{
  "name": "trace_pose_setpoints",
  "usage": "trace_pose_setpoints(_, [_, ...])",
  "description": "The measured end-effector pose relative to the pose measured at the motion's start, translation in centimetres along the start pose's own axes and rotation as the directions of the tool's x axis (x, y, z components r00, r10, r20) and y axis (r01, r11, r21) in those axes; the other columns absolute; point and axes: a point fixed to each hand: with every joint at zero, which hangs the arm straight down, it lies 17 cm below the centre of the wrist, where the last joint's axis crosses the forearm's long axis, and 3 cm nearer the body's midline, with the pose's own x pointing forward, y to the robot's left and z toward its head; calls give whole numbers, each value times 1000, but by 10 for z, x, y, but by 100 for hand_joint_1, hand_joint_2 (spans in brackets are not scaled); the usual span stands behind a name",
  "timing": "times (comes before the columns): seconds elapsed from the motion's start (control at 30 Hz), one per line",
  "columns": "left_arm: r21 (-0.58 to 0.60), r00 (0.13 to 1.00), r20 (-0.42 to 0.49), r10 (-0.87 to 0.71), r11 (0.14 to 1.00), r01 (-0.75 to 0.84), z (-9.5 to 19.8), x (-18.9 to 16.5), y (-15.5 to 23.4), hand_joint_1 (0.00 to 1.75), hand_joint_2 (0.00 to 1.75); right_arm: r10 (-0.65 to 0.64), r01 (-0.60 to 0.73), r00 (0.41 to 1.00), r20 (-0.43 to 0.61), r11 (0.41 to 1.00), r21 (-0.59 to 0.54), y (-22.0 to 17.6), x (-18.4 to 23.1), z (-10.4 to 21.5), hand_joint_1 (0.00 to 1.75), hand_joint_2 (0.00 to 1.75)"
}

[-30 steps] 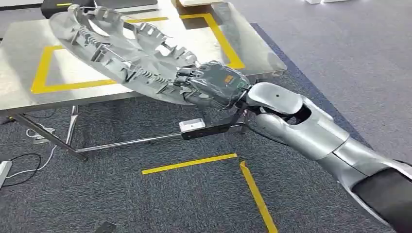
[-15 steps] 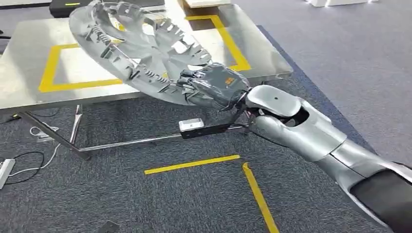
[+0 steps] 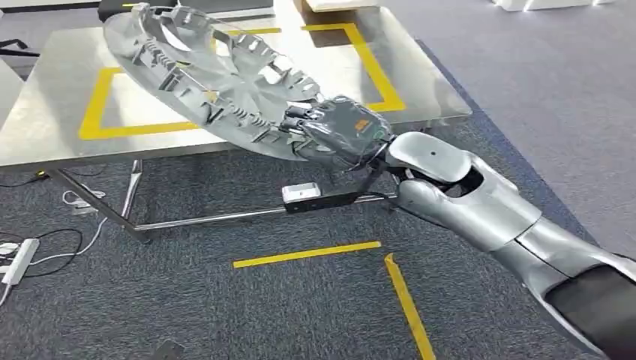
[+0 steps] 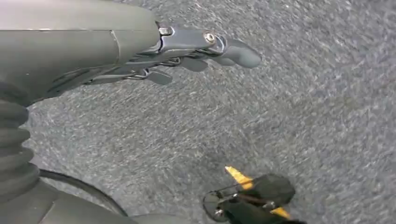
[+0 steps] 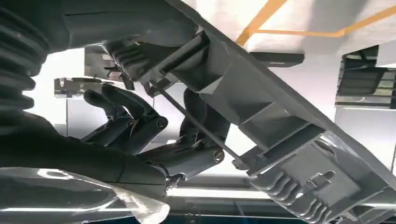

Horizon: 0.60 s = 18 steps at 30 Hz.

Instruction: Take the parts from the cabinet and place them on the table.

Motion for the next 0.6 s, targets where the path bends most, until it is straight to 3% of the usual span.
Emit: trace_pose_setpoints(0.6, [-13, 1000, 9, -9, 1000, 9, 0, 2, -2, 0, 175, 4, -4, 1000, -14, 1000, -2, 0, -6, 1, 175, 175])
